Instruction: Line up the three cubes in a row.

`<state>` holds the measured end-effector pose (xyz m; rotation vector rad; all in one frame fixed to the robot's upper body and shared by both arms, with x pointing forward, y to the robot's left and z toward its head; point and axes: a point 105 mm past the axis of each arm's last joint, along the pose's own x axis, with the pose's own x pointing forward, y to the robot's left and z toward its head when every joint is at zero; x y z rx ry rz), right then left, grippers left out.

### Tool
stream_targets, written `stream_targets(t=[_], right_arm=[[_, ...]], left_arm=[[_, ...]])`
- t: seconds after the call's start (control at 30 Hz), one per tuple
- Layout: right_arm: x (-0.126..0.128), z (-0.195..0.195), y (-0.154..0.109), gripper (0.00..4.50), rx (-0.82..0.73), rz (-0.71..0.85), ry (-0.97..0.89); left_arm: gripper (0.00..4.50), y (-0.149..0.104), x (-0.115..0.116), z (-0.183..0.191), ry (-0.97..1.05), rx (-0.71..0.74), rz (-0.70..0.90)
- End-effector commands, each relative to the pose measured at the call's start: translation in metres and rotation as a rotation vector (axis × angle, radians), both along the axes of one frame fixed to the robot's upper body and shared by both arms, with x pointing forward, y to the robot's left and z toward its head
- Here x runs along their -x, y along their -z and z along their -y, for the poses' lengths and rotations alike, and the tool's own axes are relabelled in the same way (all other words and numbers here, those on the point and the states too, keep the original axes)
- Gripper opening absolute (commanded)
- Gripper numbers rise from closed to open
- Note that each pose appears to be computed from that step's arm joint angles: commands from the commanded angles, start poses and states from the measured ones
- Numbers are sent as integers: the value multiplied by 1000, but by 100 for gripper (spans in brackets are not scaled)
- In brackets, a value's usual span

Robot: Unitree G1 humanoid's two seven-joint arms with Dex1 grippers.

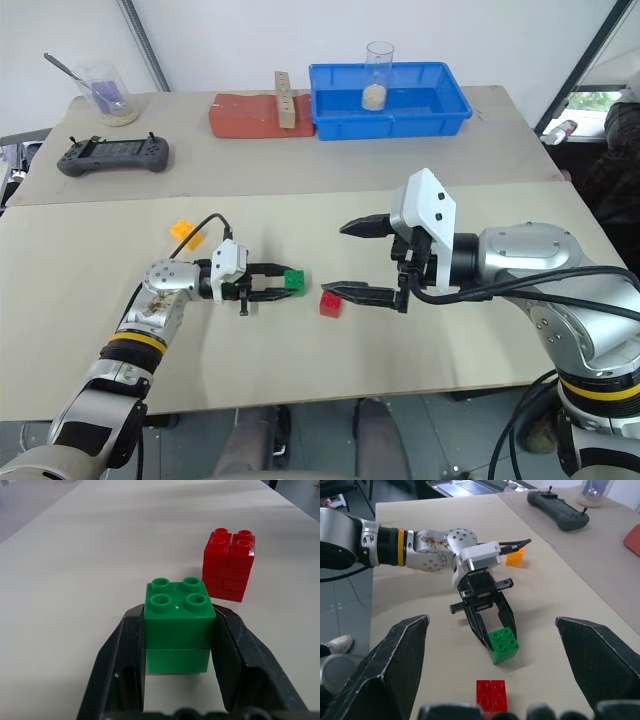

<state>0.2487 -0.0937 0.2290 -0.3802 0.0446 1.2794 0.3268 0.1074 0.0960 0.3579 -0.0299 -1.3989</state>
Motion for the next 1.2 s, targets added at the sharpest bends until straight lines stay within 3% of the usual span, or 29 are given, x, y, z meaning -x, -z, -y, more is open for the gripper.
stream_targets(t=[0.03,0.9,1.1,1.13,1.2], right_arm=[[3,3,-9,450,-8,55,-2],[5,4,-2,450,-15,37,-10],[5,3,-2,450,-13,36,-17],[4,3,-2,450,-13,36,-17],[3,3,-2,450,-12,37,-19]], left_arm=[[130,-7,2,-8,9,-16,15],[130,6,16,-18,58,-73,-55],[418,9,12,-20,47,-81,-55],[446,9,12,-20,47,-82,-54],[446,4,10,-22,44,-79,-42]])
